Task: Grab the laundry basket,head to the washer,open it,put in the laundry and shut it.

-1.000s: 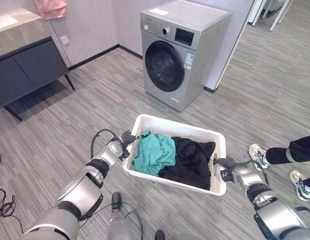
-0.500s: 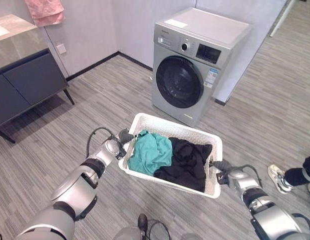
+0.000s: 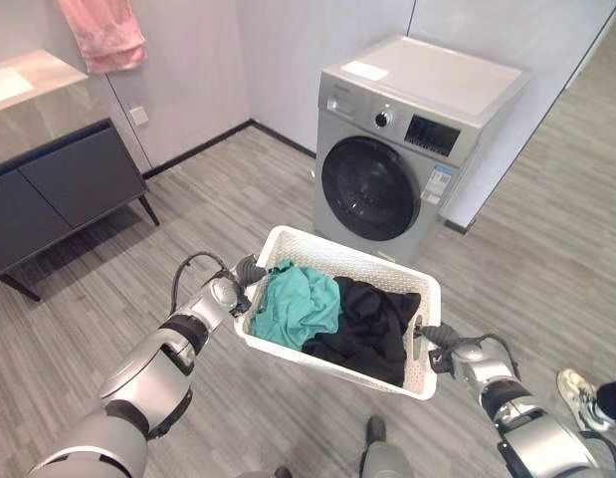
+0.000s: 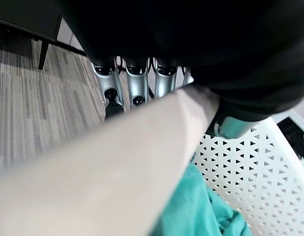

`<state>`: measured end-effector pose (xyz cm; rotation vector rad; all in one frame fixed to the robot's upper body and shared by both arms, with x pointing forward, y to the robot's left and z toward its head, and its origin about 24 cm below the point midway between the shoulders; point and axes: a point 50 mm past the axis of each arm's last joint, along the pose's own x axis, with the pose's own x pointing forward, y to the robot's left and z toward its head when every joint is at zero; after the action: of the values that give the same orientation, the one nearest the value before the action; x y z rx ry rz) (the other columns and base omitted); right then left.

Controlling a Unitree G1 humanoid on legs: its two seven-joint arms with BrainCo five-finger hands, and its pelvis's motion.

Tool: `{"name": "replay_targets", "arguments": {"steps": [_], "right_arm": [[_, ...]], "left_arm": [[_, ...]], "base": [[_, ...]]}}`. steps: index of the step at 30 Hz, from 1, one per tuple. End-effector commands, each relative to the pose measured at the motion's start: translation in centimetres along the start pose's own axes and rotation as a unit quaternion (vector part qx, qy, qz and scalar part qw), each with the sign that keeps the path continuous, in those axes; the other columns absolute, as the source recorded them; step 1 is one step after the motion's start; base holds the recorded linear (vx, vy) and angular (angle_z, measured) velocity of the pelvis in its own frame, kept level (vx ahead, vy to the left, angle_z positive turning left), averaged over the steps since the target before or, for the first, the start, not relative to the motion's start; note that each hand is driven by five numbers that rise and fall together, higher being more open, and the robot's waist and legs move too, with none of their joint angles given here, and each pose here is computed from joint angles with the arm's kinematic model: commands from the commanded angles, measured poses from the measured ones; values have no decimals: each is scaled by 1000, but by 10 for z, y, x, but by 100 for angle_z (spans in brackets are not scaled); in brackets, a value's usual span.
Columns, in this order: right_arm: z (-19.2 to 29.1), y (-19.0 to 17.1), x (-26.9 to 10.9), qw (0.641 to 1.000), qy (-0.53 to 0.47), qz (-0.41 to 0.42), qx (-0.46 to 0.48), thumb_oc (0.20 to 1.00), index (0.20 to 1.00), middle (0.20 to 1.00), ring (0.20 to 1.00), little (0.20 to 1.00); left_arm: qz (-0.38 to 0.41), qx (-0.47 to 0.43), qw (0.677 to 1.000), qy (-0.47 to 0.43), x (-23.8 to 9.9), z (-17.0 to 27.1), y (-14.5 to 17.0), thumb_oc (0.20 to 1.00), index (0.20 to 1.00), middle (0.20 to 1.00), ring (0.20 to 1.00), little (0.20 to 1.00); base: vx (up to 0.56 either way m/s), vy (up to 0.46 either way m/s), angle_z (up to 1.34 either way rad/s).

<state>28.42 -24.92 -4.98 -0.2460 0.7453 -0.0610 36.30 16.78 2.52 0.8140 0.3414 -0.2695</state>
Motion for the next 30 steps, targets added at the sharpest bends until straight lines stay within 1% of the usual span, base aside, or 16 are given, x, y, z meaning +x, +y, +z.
{"name": "replay_targets", "arguments": {"steps": [1,15,30], "right_arm": [[54,-19,-7,991,-129,14,27,200,200,200,200,200],[37,-30,-9,993,-115,-4,19,200,200,200,200,200],[35,-35,-13,992,-127,-16,17,200,200,200,200,200]], "left_arm": [[71,-6,997,-19,4,21,41,200,200,200,200,200],[68,-26,997,-24,4,19,36,200,200,200,200,200],[68,-26,997,-13,2,10,34,200,200,200,200,200]], "base": [[114,-128,0],[45,-47,1],[0,0,0]]}}
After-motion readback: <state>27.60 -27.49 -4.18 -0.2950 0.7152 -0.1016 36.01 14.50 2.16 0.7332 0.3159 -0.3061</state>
